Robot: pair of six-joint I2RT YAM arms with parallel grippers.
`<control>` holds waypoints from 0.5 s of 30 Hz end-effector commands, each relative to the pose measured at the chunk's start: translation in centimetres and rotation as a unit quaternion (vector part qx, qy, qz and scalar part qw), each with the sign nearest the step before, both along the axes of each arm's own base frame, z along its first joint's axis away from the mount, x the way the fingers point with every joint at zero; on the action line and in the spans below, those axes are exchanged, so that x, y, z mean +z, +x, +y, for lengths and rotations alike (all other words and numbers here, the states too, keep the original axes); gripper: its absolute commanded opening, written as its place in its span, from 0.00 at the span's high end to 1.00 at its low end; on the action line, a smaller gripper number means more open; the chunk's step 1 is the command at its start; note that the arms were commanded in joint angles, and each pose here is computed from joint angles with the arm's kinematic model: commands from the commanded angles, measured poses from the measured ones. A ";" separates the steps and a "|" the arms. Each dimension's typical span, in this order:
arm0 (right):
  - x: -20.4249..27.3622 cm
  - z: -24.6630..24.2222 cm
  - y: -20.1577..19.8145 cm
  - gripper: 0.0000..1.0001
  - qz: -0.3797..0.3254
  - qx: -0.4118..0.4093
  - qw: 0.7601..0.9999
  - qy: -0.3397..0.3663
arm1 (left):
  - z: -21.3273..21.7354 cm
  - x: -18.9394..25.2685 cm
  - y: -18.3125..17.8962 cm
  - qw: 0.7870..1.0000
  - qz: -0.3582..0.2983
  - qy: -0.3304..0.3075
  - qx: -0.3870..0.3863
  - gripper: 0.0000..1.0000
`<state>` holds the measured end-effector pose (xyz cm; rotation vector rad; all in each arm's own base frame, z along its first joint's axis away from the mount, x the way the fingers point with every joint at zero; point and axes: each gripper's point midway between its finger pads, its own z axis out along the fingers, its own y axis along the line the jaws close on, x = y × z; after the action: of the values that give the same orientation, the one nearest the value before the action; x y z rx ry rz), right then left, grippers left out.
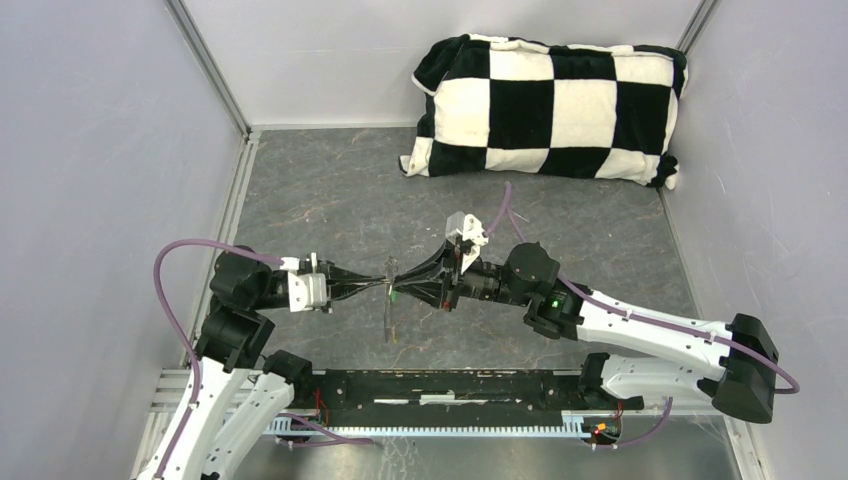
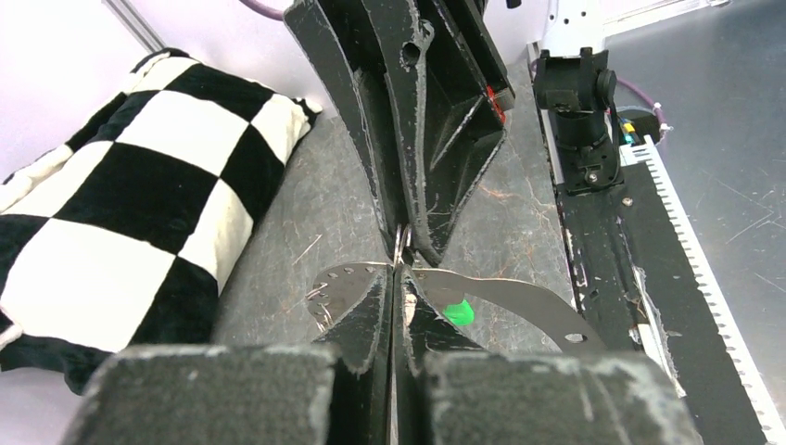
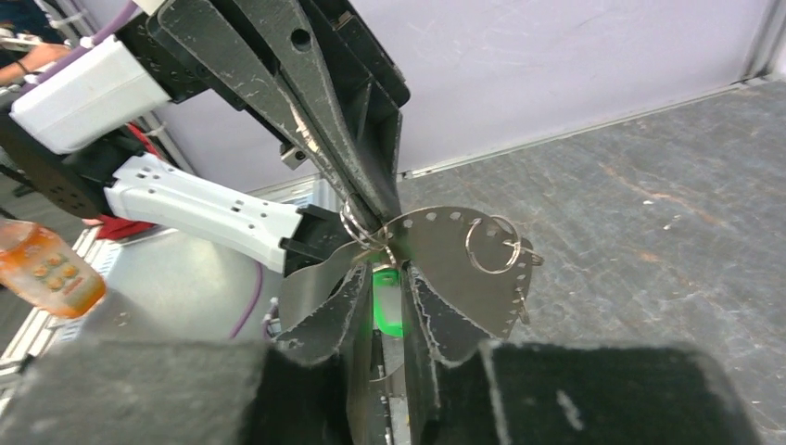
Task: Put the keys on the keyring
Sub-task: Insert the key onto the keyring.
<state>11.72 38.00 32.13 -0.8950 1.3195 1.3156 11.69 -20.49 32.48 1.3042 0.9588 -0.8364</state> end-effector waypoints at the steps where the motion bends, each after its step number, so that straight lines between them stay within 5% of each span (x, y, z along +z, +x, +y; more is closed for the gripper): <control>1: 2.4 -0.4 -1.3 0.68 -0.026 0.031 0.999 0.030 | 0.0 3.3 -1.3 0.998 -0.049 -0.022 -0.025 0.98; 15: 7.5 -2.6 -2.5 0.38 -0.127 0.047 0.991 -0.002 | -0.2 3.6 -2.7 0.998 0.010 -0.025 -0.056 0.98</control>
<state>9.74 36.08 36.35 -1.0340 1.2025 1.2754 10.30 -20.60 34.13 1.3168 0.9179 -0.8932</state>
